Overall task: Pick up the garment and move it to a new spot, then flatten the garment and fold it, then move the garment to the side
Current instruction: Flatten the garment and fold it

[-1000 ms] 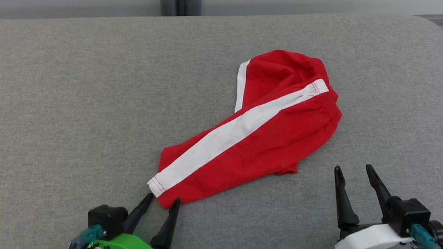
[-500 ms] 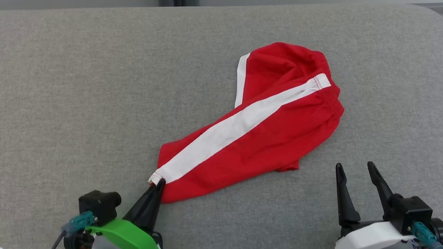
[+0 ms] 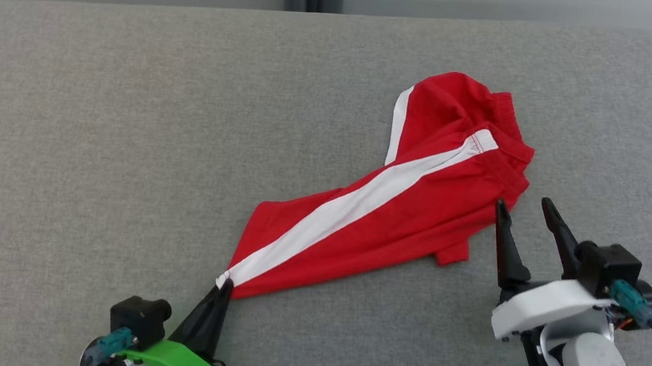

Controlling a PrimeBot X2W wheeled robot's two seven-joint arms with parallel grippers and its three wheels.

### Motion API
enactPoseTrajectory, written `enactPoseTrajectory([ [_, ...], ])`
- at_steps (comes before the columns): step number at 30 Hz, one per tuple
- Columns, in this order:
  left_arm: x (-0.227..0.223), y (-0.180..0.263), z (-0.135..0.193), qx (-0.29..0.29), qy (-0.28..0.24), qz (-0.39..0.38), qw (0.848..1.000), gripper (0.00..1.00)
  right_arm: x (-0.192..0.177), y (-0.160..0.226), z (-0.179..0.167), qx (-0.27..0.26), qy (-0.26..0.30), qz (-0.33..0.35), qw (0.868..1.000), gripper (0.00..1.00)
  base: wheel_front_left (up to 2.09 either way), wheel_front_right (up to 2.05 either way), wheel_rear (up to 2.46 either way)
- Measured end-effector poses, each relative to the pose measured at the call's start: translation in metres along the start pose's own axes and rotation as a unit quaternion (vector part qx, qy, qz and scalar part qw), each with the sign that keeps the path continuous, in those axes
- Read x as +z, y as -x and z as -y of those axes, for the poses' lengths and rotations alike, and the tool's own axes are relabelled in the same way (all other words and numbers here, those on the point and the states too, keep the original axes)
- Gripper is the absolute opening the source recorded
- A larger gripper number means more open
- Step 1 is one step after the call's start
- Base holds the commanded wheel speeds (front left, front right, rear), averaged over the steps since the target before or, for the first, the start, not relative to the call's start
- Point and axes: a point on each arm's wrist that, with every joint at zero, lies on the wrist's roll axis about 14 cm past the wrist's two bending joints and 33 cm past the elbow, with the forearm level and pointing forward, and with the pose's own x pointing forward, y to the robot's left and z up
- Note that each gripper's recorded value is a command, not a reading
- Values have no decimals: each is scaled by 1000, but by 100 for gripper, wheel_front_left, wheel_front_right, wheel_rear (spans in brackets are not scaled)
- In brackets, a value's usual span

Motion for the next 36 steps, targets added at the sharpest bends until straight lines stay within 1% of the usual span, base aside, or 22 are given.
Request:
enactPoseTrajectory([
  [5, -3, 7, -8, 15, 0, -3, 1000, 0, -5, -29, -19, 36, -13, -19, 999, 100, 0, 0, 0],
  [9, -6, 10, -12, 23, 2, -5, 1000, 0, -1, -52, -18, 53, -10, -39, 998, 100, 0, 0, 0],
  [11, -6, 10, -13, 24, 2, -5, 1000, 0, -6, -61, -21, 66, -8, -68, 995, 100, 0, 0, 0],
  [14, -6, 9, -13, 25, 3, -5, 1000, 0, -13, -67, -26, 88, 5, -102, 991, 100, 0, 0, 0],
  [21, -7, 8, -12, 22, 1, -8, 1000, 0, -24, -71, -33, 127, 41, -138, 981, 100, 0, 0, 0],
  [28, -10, 6, -13, 22, 1, -13, 1000, 0, -24, -78, -38, 150, 63, -138, 977, 100, 0, 0, 0],
  [29, -10, 6, -13, 21, 1, -14, 1000, 0, -24, -79, -39, 152, 64, -138, 977, 85, 0, 0, 0],
  [30, -9, 5, -14, 21, 0, -13, 1000, 0, -25, -80, -40, 155, 67, -140, 976, 60, 0, 0, 0],
  [31, -8, 4, -14, 21, 0, -12, 1000, 0, -28, -80, -41, 157, 69, -143, 975, 44, 0, 0, 0],
  [32, -8, 3, -15, 22, 0, -12, 1000, 0, -30, -80, -41, 158, 68, -145, 974, 15, 0, 0, 0],
  [33, -8, 3, -15, 22, 0, -13, 1000, 0, -32, -81, -41, 159, 69, -149, 974, 0, 0, 0, 0],
  [36, -8, 3, -17, 25, 0, -13, 1000, 0, -31, -84, -43, 162, 69, -143, 974, 0, 0, 0, 0],
])
